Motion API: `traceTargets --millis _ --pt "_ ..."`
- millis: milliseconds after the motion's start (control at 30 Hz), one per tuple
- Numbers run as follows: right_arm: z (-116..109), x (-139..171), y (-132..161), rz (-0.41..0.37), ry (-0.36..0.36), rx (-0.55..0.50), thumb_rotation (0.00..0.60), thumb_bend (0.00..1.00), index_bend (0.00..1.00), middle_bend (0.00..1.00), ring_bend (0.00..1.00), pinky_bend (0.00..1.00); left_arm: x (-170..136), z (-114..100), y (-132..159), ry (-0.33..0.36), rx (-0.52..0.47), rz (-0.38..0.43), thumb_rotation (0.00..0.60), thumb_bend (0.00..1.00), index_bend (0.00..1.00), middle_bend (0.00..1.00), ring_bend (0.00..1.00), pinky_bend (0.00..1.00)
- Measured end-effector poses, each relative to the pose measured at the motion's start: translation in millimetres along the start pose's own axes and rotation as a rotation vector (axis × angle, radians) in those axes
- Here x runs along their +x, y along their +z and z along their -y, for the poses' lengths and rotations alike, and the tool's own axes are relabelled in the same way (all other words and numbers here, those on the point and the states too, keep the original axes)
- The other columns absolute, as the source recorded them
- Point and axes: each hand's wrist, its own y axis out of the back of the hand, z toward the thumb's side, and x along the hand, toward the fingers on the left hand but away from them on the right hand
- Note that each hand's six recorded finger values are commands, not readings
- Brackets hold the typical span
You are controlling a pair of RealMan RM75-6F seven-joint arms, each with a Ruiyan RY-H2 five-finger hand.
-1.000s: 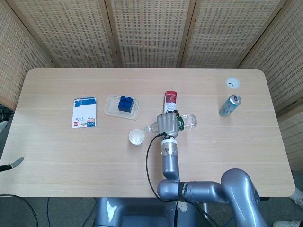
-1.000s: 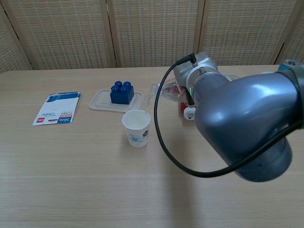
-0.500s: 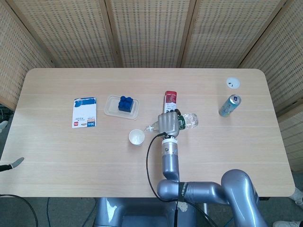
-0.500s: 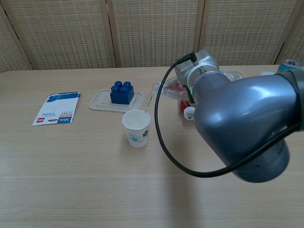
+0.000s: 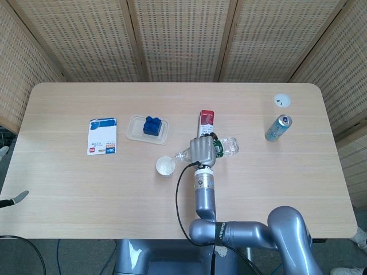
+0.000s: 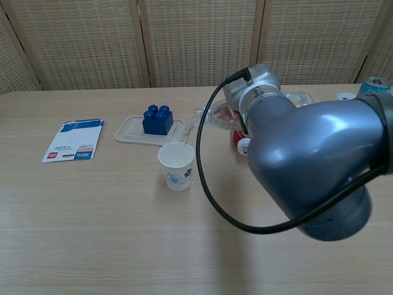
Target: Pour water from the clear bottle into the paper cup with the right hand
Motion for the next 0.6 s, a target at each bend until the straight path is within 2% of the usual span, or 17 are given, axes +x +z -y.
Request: traceTargets --millis 400,600 --pt "0.5 -0.4 -0.8 -0.001 0.004 -0.018 0.6 0.82 0.55 0.63 0.57 0.85 -0.2 -0.2 0.2 -0.001 -0.002 0.002 0.6 0.17 0.0 0.0 0.0 0.0" --pt "1.8 -0.3 0.7 -0.024 0.021 -0.11 0.6 0.82 0.55 0.63 0.57 0.85 -0.1 0.2 0.4 -0.004 -0.003 0.004 0.6 0.17 0.0 0.0 0.0 0.0"
